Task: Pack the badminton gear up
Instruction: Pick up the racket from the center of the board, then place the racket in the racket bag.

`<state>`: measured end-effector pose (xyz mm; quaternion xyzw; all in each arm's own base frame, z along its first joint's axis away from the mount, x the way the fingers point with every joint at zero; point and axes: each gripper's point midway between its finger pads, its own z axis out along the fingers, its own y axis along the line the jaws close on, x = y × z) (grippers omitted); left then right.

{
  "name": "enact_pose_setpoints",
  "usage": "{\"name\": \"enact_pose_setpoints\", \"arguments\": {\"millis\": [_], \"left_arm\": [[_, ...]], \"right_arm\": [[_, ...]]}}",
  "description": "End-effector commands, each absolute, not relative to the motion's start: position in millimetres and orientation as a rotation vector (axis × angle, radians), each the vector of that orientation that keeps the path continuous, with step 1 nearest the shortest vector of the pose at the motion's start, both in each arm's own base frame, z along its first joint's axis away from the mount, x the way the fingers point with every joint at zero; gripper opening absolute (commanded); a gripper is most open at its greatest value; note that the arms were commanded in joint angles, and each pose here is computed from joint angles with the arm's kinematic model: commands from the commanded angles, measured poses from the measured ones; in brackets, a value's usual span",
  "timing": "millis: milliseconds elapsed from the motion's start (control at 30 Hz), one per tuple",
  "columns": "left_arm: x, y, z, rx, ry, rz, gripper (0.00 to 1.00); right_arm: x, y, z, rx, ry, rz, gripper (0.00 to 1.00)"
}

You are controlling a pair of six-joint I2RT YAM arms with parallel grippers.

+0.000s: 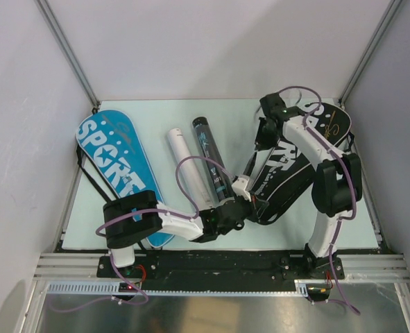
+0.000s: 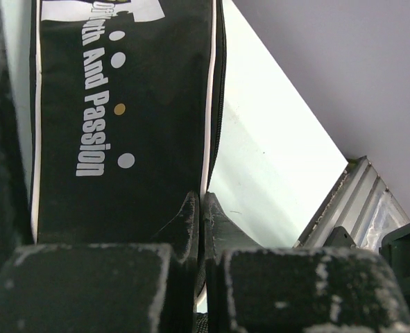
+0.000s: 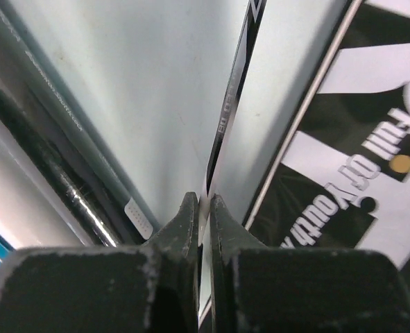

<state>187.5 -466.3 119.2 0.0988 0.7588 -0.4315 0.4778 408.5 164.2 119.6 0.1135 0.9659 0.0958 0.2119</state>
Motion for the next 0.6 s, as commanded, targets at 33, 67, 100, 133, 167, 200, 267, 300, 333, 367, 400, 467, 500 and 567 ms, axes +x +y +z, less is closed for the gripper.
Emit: {"name": "enact_pose_setpoints", "arguments": {"millis": [33, 67, 100, 133, 167, 200, 267, 300, 333, 367, 400, 467, 500, 567], "left_arm": [[199, -457, 140, 0.177, 1.801, -1.056, 0.00], [199, -456, 139, 0.174, 1.803, -1.051, 0.00], [200, -455, 138, 0.173, 1.804, -1.046, 0.00], [199, -454, 137, 0.174, 1.807, -1.041, 0.00], [199, -453, 136, 0.174, 1.808, -1.039, 0.00], [200, -453, 135, 0.174, 1.811, -1.035, 0.00], [200, -452, 132, 0.172, 1.817, -1.028, 0.00], [200, -452, 132, 0.170, 1.818, -1.026, 0.00], [201, -452, 132, 0.168, 1.819, -1.025, 0.00], [201, -452, 132, 0.169, 1.820, -1.023, 0.00], [202, -452, 132, 0.168, 1.820, -1.021, 0.00], [203, -451, 131, 0.164, 1.826, -1.017, 0.00], [203, -450, 130, 0.161, 1.831, -1.015, 0.00], [205, -449, 132, 0.149, 1.834, -1.023, 0.00]], "right_arm": [[466, 135, 220, 0.293, 2.291, 0.283, 0.00], [465, 134, 223, 0.298, 2.283, 0.284, 0.00], [463, 133, 228, 0.301, 2.270, 0.291, 0.00], [461, 132, 232, 0.306, 2.261, 0.297, 0.00], [459, 131, 238, 0.309, 2.248, 0.303, 0.00], [457, 129, 243, 0.311, 2.236, 0.306, 0.00], [452, 126, 257, 0.314, 2.210, 0.317, 0.00], [448, 124, 267, 0.315, 2.193, 0.321, 0.00], [443, 121, 273, 0.319, 2.182, 0.323, 0.00], [438, 118, 283, 0.323, 2.164, 0.329, 0.00], [433, 114, 290, 0.329, 2.153, 0.330, 0.00], [421, 106, 306, 0.331, 2.125, 0.332, 0.00], [413, 103, 316, 0.330, 2.108, 0.338, 0.00], [396, 96, 326, 0.337, 2.099, 0.348, 0.00]]}}
